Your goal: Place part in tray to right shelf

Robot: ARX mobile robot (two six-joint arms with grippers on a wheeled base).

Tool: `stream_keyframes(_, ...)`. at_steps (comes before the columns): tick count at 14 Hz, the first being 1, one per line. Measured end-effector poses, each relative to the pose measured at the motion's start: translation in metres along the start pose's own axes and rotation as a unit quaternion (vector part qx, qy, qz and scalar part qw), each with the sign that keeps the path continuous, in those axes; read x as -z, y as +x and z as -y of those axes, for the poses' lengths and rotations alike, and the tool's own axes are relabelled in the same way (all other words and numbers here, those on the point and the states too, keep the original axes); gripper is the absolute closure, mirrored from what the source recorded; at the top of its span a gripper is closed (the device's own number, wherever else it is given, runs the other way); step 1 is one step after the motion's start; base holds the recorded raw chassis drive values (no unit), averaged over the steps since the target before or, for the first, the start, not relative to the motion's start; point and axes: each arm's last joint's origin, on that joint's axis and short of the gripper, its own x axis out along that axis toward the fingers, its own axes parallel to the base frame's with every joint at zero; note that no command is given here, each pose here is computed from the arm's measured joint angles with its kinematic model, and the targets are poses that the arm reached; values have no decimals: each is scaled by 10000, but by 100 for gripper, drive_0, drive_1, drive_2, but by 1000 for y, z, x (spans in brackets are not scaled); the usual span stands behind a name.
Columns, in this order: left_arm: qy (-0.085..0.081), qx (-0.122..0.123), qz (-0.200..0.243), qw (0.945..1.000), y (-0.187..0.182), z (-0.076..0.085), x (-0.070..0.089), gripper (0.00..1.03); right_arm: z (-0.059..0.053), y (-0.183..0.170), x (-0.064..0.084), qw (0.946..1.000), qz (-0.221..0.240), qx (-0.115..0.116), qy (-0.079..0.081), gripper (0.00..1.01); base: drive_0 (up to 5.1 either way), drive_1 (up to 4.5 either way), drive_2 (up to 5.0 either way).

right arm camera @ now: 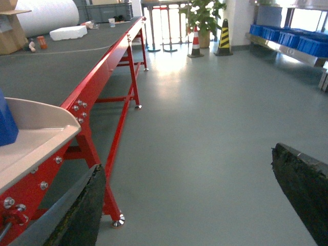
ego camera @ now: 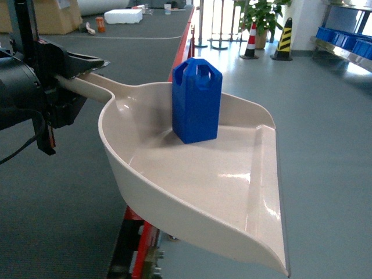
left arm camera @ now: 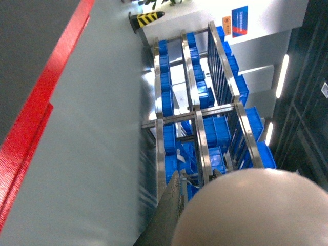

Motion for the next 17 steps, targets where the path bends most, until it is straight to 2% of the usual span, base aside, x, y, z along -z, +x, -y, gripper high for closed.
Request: stream_keyframes(17,-8,-21,-7,10000,0,0,0,91,0,0,0,10000,15,0,2,3,505,-241,-241)
